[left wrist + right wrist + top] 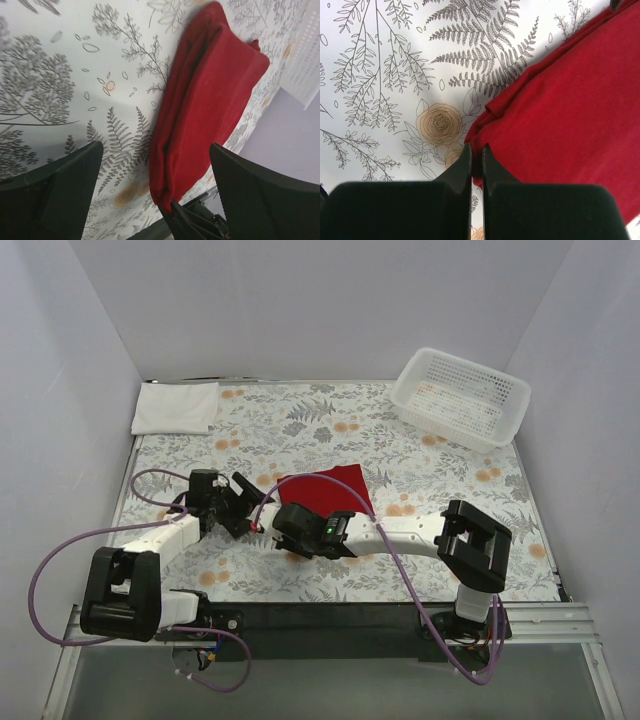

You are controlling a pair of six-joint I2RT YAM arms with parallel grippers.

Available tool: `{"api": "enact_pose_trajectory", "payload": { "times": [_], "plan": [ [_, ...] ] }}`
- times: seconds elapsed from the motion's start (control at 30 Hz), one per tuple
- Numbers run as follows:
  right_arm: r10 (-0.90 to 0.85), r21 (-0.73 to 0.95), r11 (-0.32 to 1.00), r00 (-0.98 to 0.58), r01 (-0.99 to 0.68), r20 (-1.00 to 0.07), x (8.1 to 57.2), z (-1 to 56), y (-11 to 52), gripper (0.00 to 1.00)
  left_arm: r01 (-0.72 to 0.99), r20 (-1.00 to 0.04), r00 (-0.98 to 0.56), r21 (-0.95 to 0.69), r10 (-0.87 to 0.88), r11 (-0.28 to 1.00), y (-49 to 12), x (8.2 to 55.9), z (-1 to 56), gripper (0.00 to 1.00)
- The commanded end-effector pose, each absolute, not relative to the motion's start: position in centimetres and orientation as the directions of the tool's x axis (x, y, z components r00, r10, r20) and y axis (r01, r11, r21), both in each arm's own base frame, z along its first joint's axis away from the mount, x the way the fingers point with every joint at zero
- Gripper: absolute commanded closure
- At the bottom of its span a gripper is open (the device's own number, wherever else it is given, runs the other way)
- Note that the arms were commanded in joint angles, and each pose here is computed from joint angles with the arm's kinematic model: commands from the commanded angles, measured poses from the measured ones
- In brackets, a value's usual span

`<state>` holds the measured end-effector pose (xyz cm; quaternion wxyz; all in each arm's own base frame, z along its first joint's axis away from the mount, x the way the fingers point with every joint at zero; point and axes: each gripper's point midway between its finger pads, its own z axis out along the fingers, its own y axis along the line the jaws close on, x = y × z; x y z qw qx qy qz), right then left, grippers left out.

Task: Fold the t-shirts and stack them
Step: Neatly place the folded tshirt to the corner

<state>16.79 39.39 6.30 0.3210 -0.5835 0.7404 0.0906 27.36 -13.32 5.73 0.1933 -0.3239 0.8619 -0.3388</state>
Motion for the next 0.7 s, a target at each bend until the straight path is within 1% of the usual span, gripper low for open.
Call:
{"api": "enact_pose_trajectory", "payload": {
  "times": [0.0, 0.07, 0.17, 0.23, 0.33, 0.53, 0.67],
  "plan": [
    [-0.728, -0.171, 0.331, -0.136, -0.928, -0.672, 16.5, 8.3, 40.6, 0.99, -0.399, -0.052, -0.737, -0.771, -0.674, 0.497, -16.0, 27.2, 6.6, 0.13],
    [-0.717, -0.152, 0.341, -0.151, -0.928, -0.681, 16.7, 8.4, 40.4, 0.99, -0.418, -0.021, -0.742, -0.767, -0.671, 0.486, -16.8, 26.4, 5.9, 0.13],
    [-0.697, -0.136, 0.350, -0.161, -0.927, -0.699, 16.8, 8.9, 40.4, 0.99, -0.407, -0.036, -0.753, -0.760, -0.657, 0.507, -18.0, 26.1, 5.2, 0.13],
    [-0.682, -0.123, 0.363, -0.174, -0.924, -0.710, 16.9, 9.2, 40.2, 0.99, -0.415, -0.029, -0.766, -0.741, -0.642, 0.528, -19.1, 25.4, 4.3, 0.13],
    [-0.655, -0.102, 0.373, -0.184, -0.922, -0.733, 17.1, 9.8, 40.1, 0.99, -0.445, 0.000, -0.755, -0.735, -0.656, 0.512, -19.7, 24.7, 3.4, 0.14],
    [-0.630, -0.075, 0.393, -0.209, -0.916, -0.748, 17.4, 9.9, 39.7, 0.99, -0.444, 0.007, -0.761, -0.736, -0.649, 0.512, -20.7, 24.3, 2.7, 0.20],
    [-0.616, -0.060, 0.399, -0.220, -0.915, -0.756, 17.4, 10.0, 39.8, 0.99, -0.443, 0.001, -0.762, -0.729, -0.647, 0.521, -21.2, 24.0, 2.4, 0.30]
  ]
}}
